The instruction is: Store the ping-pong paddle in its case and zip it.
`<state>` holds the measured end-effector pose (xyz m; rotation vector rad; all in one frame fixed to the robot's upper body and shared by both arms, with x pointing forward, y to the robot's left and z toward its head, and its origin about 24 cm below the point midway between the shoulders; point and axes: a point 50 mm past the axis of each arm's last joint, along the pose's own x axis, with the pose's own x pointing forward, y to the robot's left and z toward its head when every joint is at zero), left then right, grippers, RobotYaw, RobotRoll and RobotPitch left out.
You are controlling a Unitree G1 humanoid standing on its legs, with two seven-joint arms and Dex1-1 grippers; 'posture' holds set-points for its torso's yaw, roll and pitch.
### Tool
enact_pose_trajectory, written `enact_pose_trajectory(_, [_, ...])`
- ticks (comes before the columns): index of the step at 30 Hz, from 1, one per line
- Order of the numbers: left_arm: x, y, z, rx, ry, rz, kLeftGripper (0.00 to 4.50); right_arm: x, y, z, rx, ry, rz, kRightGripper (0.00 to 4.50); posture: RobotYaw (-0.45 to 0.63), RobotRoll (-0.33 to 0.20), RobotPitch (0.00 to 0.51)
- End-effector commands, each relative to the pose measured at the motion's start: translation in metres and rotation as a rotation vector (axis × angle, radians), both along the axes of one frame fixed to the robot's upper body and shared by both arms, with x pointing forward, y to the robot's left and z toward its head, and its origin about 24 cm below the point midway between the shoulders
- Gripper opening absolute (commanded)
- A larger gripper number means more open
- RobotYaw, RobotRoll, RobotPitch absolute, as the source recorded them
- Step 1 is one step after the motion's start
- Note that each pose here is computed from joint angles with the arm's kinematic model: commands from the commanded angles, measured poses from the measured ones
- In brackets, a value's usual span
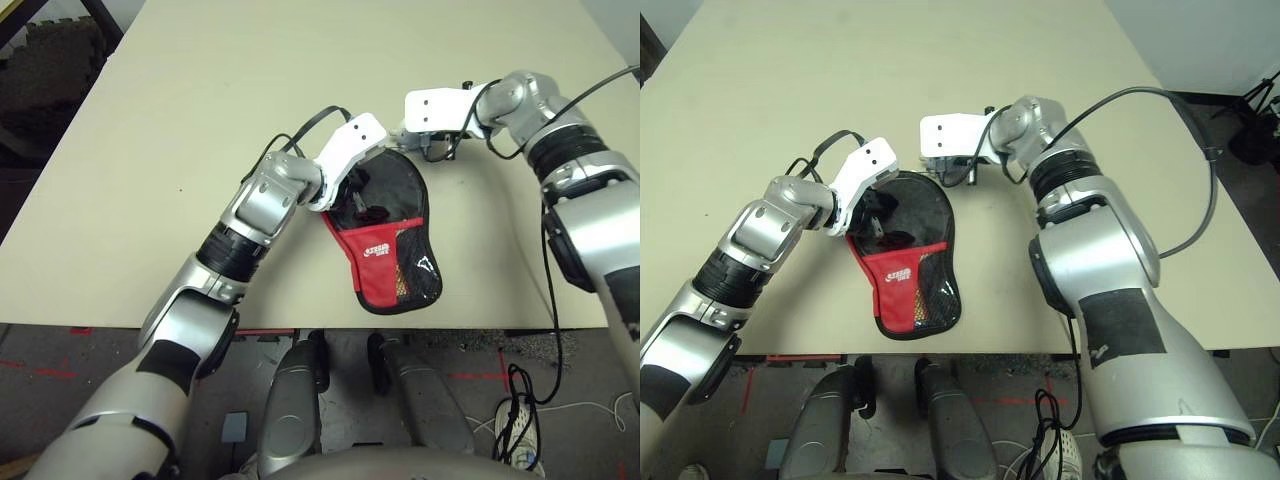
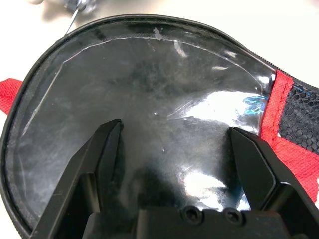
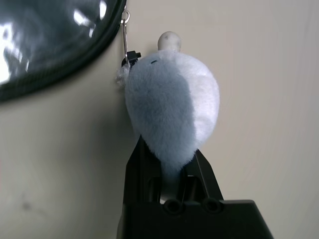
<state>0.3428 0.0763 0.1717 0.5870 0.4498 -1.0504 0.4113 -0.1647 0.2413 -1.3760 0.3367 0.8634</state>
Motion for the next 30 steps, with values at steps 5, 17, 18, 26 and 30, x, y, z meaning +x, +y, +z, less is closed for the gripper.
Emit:
enact_pose_trajectory(5, [0.008,-0.001,-0.033,0.150,0.111,0.030,4.50,-0.010,-0.019,-0.007,-0.010,0.116,0.030,0.19,-0.17,0.000,0.301])
enact_pose_trajectory(17, [0.018,-0.003,-0.030,0.155,0.108,0.029,4.50,-0.045,-0.040,-0.015,-0.046,0.265,0.068,0.19,-0.21,0.000,0.291])
enact_pose_trajectory(18, [0.018,-0.003,-0.030,0.155,0.108,0.028,4.50,-0.050,-0.041,-0.015,-0.049,0.274,0.070,0.19,-0.22,0.000,0.290])
enact_pose_trajectory(26, [0.024,-0.007,-0.028,0.150,0.099,0.022,4.50,-0.097,-0.044,-0.020,-0.042,0.355,0.087,0.19,-0.25,0.000,0.286])
enact_pose_trajectory(30, [0.027,-0.008,-0.028,0.149,0.094,0.020,4.50,-0.125,-0.041,-0.025,-0.053,0.415,0.110,0.19,-0.27,0.000,0.285])
